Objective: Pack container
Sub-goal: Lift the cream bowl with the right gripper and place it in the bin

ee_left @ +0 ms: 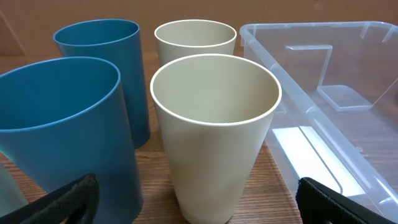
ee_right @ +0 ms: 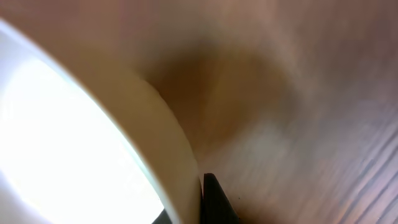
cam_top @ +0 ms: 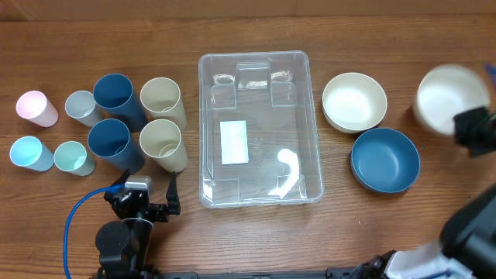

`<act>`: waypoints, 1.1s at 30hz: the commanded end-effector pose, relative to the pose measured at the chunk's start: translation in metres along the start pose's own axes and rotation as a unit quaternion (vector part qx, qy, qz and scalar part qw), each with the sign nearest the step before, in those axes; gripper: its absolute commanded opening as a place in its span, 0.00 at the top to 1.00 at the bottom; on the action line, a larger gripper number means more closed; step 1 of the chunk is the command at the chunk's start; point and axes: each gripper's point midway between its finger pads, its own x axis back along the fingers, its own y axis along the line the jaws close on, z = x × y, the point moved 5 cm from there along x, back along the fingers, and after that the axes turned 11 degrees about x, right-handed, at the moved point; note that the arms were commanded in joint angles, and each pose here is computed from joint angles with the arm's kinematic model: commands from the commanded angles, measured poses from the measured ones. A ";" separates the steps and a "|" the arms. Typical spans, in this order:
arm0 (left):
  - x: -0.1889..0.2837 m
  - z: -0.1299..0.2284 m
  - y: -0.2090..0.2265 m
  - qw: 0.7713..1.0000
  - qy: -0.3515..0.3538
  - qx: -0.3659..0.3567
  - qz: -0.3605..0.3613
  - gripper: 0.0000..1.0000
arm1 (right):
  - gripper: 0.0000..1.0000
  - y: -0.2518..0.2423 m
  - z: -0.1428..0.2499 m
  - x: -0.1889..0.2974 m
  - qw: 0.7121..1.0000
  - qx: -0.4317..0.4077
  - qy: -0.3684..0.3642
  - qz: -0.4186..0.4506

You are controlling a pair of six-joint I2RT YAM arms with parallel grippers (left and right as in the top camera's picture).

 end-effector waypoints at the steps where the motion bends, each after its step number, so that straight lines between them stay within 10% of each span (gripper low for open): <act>1: 0.000 0.001 -0.003 1.000 -0.002 -0.011 0.012 0.00 | 0.96 0.099 0.025 0.117 0.973 0.121 -0.080 -0.179; 7: 0.000 0.001 -0.003 1.000 -0.002 -0.011 0.012 0.00 | 0.96 0.187 0.149 0.171 0.900 0.336 -0.059 -0.271; 15: 0.000 0.001 -0.003 1.000 -0.002 -0.011 0.012 0.00 | 0.96 0.250 0.277 0.088 0.847 0.490 0.008 -0.207; 28: 0.000 0.001 -0.003 1.000 -0.002 -0.011 0.012 0.00 | 0.96 0.260 0.323 -0.071 0.844 0.514 0.070 -0.138; 33: 0.000 0.001 -0.003 1.000 -0.002 -0.011 0.012 0.00 | 0.73 0.272 0.319 -0.059 0.821 0.544 0.049 -0.164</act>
